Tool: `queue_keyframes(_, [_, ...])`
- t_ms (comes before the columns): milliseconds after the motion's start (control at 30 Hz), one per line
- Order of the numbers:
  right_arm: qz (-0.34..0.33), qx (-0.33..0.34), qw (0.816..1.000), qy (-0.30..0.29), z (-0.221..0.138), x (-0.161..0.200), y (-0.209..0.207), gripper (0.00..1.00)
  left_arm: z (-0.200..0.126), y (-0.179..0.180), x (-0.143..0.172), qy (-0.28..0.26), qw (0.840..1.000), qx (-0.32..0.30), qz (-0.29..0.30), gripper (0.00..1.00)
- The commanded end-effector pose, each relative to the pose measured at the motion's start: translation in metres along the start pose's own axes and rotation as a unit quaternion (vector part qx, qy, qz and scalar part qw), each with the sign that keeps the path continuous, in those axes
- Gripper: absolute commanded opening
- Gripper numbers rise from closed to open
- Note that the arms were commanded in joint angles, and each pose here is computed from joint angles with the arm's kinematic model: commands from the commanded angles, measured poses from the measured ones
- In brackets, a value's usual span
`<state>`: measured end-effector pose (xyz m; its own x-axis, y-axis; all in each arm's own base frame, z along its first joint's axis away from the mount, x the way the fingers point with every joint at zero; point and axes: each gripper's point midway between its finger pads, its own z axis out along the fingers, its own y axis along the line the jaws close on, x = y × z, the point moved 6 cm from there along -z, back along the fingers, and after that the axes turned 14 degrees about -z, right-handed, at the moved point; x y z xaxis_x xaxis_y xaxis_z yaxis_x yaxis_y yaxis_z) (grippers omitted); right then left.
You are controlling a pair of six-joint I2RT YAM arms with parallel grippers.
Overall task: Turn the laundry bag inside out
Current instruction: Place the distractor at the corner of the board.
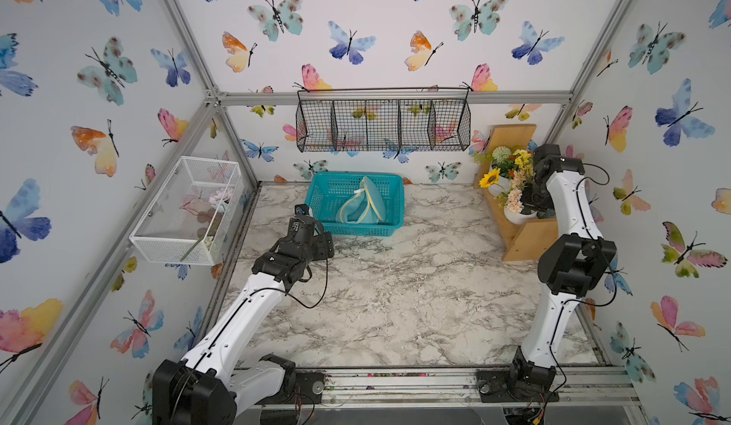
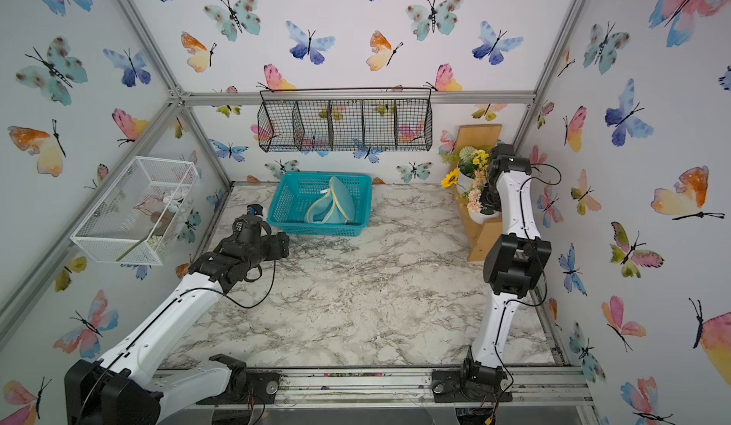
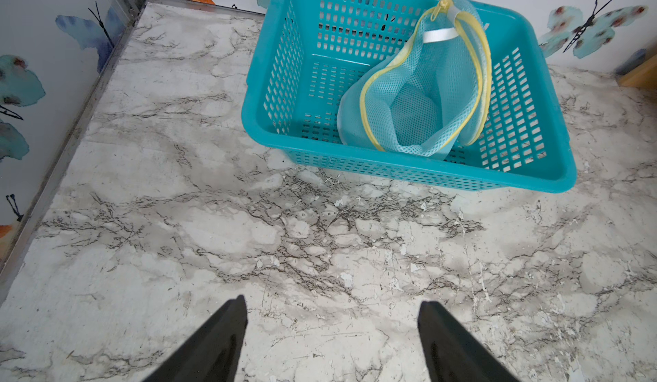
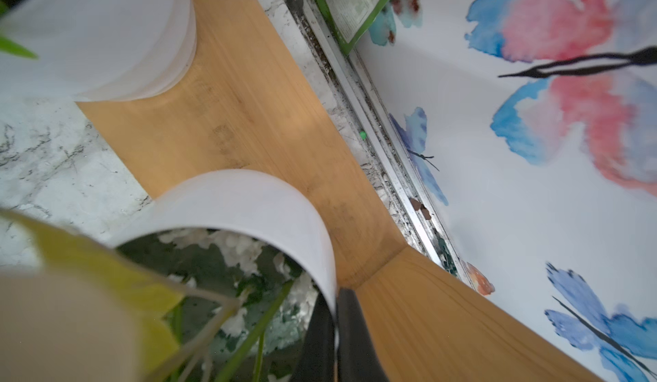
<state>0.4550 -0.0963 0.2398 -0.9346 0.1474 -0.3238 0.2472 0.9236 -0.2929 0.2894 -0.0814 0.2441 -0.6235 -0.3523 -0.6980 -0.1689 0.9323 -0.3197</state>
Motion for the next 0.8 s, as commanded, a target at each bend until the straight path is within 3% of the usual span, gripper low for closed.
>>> queue_keyframes(0, [0.001, -0.013, 1.0, 0.022, 0.025, -0.002, 0.004, 0.03, -0.003, 0.002, 0.003, 0.005, 1.0, -0.003, 0.006, 0.82])
queue_keyframes(333, [0.013, -0.015, 0.999, 0.033, 0.042, -0.004, -0.001, 0.06, -0.002, -0.002, -0.003, 0.002, 1.0, -0.006, 0.008, 0.83])
queue_keyframes(567, [0.033, -0.034, 0.999, -0.017, 0.0, -0.013, -0.01, 0.42, 0.001, -0.006, -0.01, 0.001, 1.0, -0.006, 0.009, 0.88])
queue_keyframes(767, [0.065, -0.048, 0.994, -0.075, -0.056, -0.014, -0.026, 0.55, 0.004, -0.011, -0.013, 0.006, 1.0, 0.002, 0.005, 0.88])
